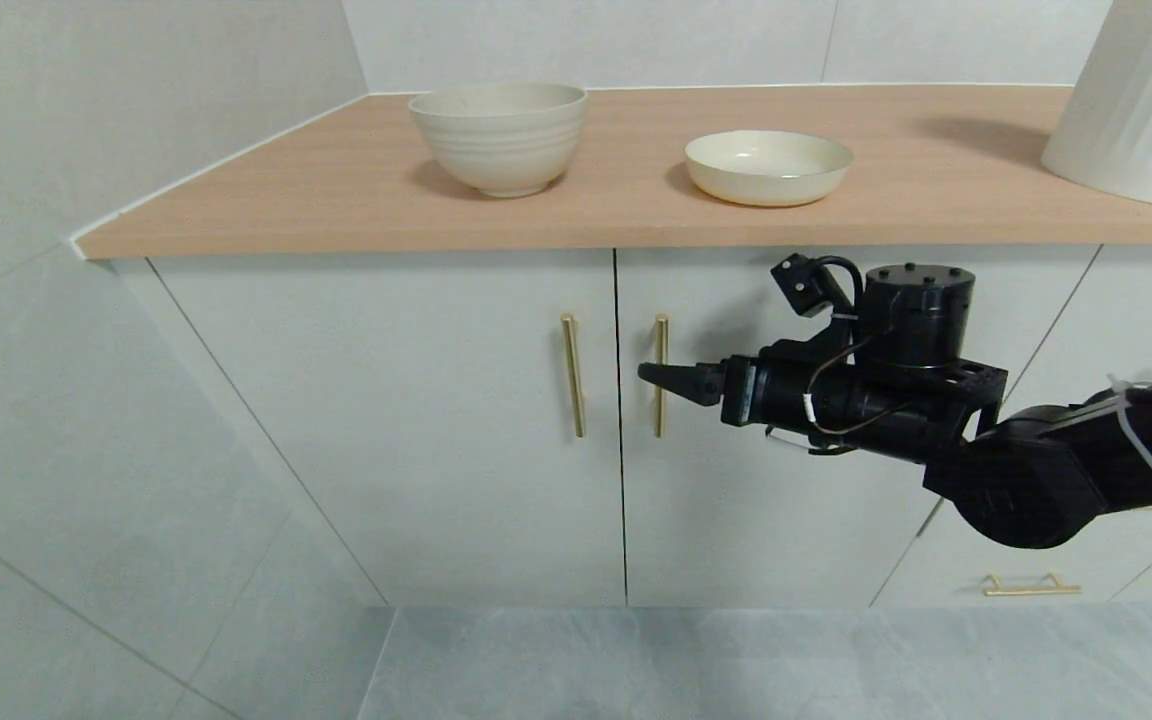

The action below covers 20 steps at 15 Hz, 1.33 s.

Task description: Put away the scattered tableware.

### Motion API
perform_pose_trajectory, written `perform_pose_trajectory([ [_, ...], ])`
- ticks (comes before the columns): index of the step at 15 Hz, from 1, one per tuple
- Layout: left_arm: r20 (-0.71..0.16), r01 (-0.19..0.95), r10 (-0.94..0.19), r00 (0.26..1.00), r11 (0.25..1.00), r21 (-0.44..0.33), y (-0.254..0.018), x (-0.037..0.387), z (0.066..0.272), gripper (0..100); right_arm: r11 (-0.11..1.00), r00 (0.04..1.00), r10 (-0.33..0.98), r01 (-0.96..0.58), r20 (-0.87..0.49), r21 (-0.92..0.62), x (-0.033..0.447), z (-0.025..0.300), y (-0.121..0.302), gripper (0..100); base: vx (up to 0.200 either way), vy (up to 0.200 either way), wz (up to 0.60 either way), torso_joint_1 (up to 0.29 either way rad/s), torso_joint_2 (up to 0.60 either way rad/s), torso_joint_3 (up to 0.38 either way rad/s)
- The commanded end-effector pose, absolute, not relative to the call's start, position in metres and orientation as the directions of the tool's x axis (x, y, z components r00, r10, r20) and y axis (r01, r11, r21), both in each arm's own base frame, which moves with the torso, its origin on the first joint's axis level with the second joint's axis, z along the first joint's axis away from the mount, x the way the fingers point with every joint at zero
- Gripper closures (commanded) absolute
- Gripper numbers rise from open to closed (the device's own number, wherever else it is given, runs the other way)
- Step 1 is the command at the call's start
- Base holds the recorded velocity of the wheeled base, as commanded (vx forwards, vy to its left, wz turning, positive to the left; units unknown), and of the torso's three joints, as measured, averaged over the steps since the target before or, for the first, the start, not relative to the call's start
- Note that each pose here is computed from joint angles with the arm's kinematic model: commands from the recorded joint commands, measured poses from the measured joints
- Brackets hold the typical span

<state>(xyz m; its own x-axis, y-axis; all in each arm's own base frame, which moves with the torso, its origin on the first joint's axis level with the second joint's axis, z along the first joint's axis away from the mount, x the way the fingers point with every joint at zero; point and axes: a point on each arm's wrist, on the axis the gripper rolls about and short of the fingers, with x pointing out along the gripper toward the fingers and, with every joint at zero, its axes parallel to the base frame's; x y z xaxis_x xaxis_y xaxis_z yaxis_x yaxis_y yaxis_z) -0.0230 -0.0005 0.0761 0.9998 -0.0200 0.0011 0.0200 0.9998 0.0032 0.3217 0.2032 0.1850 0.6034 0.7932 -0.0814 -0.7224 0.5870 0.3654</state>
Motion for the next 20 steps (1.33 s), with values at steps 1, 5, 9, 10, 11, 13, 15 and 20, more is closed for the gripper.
perform_pose_trajectory([
  [1, 0.002, 0.02, -0.02, 1.0, 1.0, 0.003, -0.001, -0.023, 0.076, 0, 0.575, 0.589, 0.803, -0.724, -0.093, 0.381, 0.322, 0.179, 0.211, 0, 0.0, 0.0, 0.0, 0.0, 0.0, 0.0],
  [5, 0.002, 0.02, -0.02, 1.0, 1.0, 0.003, -0.001, -0.023, 0.076, 0, 0.551, 0.588, 0.808, -0.732, -0.038, 0.402, 0.323, 0.168, 0.23, 0, 0.0, 0.0, 0.0, 0.0, 0.0, 0.0],
  [9, 0.002, 0.02, -0.02, 1.0, 1.0, 0.003, -0.001, -0.023, 0.076, 0, 0.556, 0.594, 0.804, -0.727, -0.036, 0.403, 0.324, 0.161, 0.239, 0, 0.0, 0.0, 0.0, 0.0, 0.0, 0.0],
  [10, 0.002, 0.02, -0.02, 1.0, 1.0, 0.003, -0.001, -0.023, 0.076, 0, 0.55, 0.588, 0.808, -0.731, -0.036, 0.405, 0.322, 0.161, 0.241, 0, 0.0, 0.0, 0.0, 0.0, 0.0, 0.0],
  [11, 0.002, 0.02, -0.02, 1.0, 1.0, 0.003, -0.001, -0.023, 0.076, 0, 0.545, 0.583, 0.812, -0.732, -0.038, 0.409, 0.32, 0.161, 0.242, 0, 0.0, 0.0, 0.0, 0.0, 0.0, 0.0],
  [13, 0.002, 0.02, -0.02, 1.0, 1.0, 0.003, -0.001, -0.023, 0.076, 0, 0.538, 0.582, 0.813, -0.728, -0.034, 0.425, 0.319, 0.163, 0.242, 0, 0.0, 0.0, 0.0, 0.0, 0.0, 0.0],
  [15, 0.002, 0.02, -0.02, 1.0, 1.0, 0.003, -0.001, -0.023, 0.076, 0, 0.525, 0.575, 0.817, -0.725, -0.028, 0.445, 0.314, 0.167, 0.239, 0, 0.0, 0.0, 0.0, 0.0, 0.0, 0.0],
  [20, 0.002, 0.02, -0.02, 1.0, 1.0, 0.003, -0.001, -0.023, 0.076, 0, 0.452, 0.492, 0.87, -0.771, -0.031, 0.449, 0.288, 0.177, 0.235, 0, 0.0, 0.0, 0.0, 0.0, 0.0, 0.0],
])
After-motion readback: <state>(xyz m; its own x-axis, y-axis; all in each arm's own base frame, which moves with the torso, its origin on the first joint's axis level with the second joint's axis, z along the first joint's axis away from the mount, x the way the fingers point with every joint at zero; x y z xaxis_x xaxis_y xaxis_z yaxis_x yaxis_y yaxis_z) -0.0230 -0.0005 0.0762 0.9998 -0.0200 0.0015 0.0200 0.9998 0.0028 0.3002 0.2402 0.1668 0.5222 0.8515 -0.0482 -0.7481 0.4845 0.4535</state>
